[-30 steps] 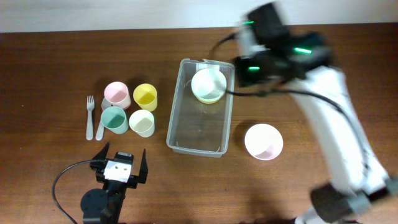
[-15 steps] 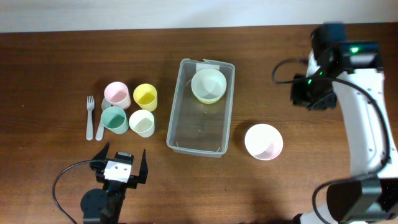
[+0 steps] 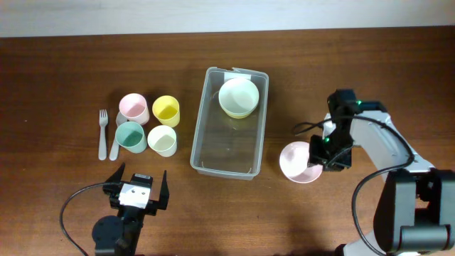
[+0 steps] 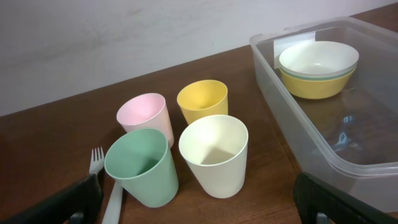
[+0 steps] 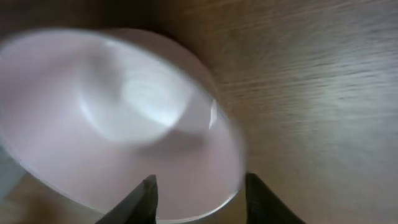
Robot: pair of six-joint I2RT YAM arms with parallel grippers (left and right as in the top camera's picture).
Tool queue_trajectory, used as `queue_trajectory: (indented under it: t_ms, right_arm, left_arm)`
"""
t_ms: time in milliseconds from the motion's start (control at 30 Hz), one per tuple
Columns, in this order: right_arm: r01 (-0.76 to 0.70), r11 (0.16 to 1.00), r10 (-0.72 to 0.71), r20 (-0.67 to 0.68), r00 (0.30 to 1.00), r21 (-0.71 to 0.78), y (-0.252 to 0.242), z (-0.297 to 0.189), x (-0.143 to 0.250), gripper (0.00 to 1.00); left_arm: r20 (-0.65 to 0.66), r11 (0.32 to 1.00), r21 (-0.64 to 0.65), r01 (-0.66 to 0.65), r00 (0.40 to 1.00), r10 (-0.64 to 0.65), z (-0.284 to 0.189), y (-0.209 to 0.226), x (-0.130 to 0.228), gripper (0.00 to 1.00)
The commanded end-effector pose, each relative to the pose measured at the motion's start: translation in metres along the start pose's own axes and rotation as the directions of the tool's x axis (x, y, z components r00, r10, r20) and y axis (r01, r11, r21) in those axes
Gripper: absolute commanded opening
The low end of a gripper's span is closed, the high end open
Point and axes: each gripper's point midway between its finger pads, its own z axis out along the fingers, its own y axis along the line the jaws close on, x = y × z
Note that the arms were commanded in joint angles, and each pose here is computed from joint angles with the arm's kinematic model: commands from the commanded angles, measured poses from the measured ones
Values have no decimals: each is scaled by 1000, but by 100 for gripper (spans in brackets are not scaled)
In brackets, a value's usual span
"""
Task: Pack container
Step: 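Move the right gripper to the pink bowl and grasp its rim, then carry the pink bowl with the right gripper and stack it on top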
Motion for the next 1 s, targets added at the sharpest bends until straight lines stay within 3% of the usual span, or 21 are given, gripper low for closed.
queue_trajectory:
  t_ms: [0,233,300,400,567,700,967]
  right_arm:
    - [-6,999,6,-25,1000,-34,0,18,10,43]
    - [-26,999,25,-30,999,-24,-6,34,16,44]
    - [-22,999,21,-13,1000,-29,-5,34,12,24]
    - [-9,998,11,36,999,-55,0,33,-1,4]
    - [19,987,-5,89,996,-161,22,22,-17,4]
    - [57,975,-17,181,983,-216,41,-24,-32,4]
    - [209,940,-51,494,868,-270,89,-198,-46,4]
  left_arm:
    - [4,1000,15,12,1000,-12,0,-3,0,100]
    - [4,1000,15,12,1000,-12,0,-3,0,100]
    - [4,1000,15,12,1000,-12,0,-3,0,100]
    - [4,1000,15,12,1000,-12,0,-3,0,100]
    - [4,1000,15,12,1000,-12,0,-3,0,100]
    - [4,1000,15,12,1000,-12,0,-3,0,100]
    - [4,1000,15,12,1000,-12,0,-3,0,100]
